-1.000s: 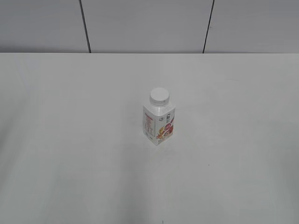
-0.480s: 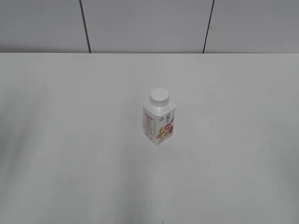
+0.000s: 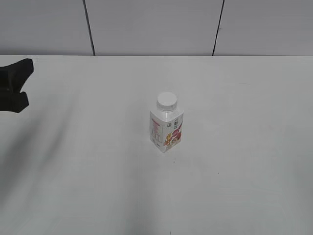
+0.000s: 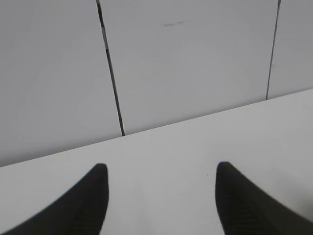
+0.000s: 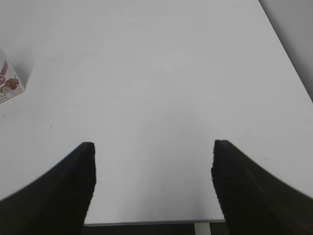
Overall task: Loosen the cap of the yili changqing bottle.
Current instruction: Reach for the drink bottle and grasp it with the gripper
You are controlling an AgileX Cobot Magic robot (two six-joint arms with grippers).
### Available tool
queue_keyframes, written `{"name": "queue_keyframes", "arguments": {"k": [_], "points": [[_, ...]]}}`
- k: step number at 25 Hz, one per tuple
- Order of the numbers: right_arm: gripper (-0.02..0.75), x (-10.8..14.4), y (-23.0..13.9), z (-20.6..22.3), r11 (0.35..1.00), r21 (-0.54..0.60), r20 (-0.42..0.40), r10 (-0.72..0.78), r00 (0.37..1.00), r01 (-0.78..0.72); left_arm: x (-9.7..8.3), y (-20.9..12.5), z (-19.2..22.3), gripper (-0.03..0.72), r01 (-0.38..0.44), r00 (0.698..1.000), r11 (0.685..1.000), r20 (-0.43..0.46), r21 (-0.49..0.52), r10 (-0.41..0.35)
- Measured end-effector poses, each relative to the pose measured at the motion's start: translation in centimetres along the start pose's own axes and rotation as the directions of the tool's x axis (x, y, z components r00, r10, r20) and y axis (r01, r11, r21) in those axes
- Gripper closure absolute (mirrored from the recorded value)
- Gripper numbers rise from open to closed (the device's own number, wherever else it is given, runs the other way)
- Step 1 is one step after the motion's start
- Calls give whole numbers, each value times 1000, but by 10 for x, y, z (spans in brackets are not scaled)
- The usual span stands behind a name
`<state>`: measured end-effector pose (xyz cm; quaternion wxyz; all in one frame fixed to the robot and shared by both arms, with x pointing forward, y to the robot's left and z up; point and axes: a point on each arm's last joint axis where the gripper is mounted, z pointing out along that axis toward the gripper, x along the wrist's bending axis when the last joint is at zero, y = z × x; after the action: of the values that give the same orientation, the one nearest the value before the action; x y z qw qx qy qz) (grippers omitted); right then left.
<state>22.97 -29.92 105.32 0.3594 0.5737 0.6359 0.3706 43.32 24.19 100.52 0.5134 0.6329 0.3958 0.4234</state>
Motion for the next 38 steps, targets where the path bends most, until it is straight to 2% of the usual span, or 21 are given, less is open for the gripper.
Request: {"name": "queue_keyframes", "arguments": {"k": [4,10,14,18,22,25,31,34,38], "points": [[156,0,0,0,1000,0,0,0,1000,0,-2,-15,17,256,3,1000,1000,11,2,-3],[156,0,0,0,1000,0,0,0,1000,0,-13,-39,38,256,-32,994,999,99,-28,34],[156,0,0,0,1000,0,0,0,1000,0,-19,-63,47,254,24,989,998,145,51,-31],[156,0,0,0,1000,0,0,0,1000,0,-28,-72,51,202,36,971,998,233,42,-45],[156,0,0,0,1000,0,0,0,1000,0,-38,-80,54,125,25,941,998,336,64,-45],[156,0,0,0,1000,0,0,0,1000,0,-46,-89,54,109,13,912,997,407,82,-46],[156,0,0,0,1000,0,0,0,1000,0,-65,-107,62,102,-14,797,994,602,111,-56],[156,0,0,0,1000,0,0,0,1000,0,-70,-115,71,100,-19,752,992,655,128,-70],[156,0,0,0,1000,0,0,0,1000,0,-73,-115,85,99,-29,715,993,696,111,-57]]}}
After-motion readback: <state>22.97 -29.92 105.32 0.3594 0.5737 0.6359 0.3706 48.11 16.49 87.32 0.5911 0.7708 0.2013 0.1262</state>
